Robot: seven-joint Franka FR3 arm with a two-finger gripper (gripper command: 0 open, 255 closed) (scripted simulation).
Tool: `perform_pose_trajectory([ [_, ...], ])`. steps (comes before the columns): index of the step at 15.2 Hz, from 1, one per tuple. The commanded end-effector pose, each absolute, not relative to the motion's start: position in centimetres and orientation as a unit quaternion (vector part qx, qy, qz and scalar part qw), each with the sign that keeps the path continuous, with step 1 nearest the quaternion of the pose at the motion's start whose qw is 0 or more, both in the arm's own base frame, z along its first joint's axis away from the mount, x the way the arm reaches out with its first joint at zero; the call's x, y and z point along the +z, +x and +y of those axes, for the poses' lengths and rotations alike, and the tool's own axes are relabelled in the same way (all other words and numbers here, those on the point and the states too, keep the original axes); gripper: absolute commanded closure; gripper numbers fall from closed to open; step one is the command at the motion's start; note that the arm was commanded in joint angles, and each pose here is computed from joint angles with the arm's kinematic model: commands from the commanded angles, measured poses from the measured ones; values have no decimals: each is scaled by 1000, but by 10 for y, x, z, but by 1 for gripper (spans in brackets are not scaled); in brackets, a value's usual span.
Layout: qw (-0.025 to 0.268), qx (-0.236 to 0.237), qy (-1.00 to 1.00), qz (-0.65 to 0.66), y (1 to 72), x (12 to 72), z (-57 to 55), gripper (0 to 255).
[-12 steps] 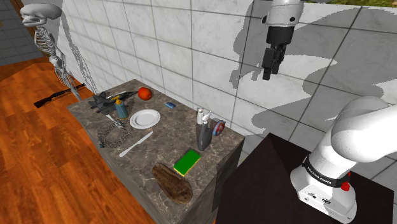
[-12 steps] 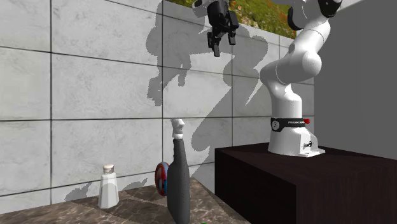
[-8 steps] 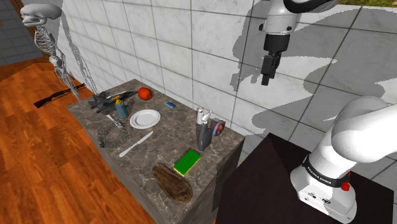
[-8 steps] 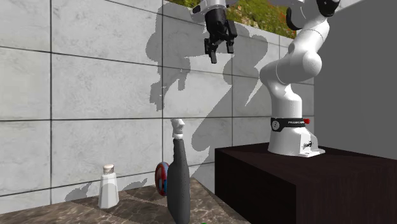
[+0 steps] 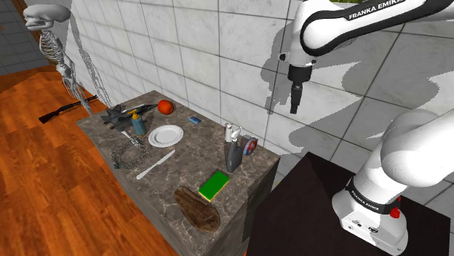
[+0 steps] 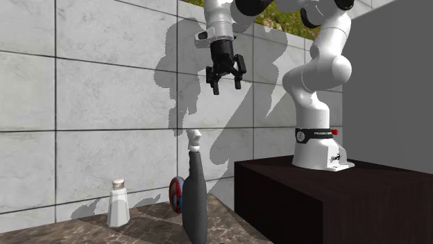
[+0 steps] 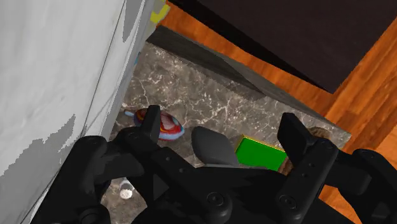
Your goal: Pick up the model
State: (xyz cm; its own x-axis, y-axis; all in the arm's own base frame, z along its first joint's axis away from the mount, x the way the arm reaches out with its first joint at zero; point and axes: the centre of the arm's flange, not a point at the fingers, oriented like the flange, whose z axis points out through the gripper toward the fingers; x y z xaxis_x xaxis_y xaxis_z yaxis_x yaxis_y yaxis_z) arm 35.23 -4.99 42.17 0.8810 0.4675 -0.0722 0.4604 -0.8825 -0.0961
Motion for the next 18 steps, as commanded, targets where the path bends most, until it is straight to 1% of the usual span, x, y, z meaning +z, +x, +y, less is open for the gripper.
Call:
perform_pose_trajectory([
  [1, 33, 43, -959, -279, 364, 398, -55, 0],
  [18, -7, 17, -821, -571, 469, 210, -54, 0],
])
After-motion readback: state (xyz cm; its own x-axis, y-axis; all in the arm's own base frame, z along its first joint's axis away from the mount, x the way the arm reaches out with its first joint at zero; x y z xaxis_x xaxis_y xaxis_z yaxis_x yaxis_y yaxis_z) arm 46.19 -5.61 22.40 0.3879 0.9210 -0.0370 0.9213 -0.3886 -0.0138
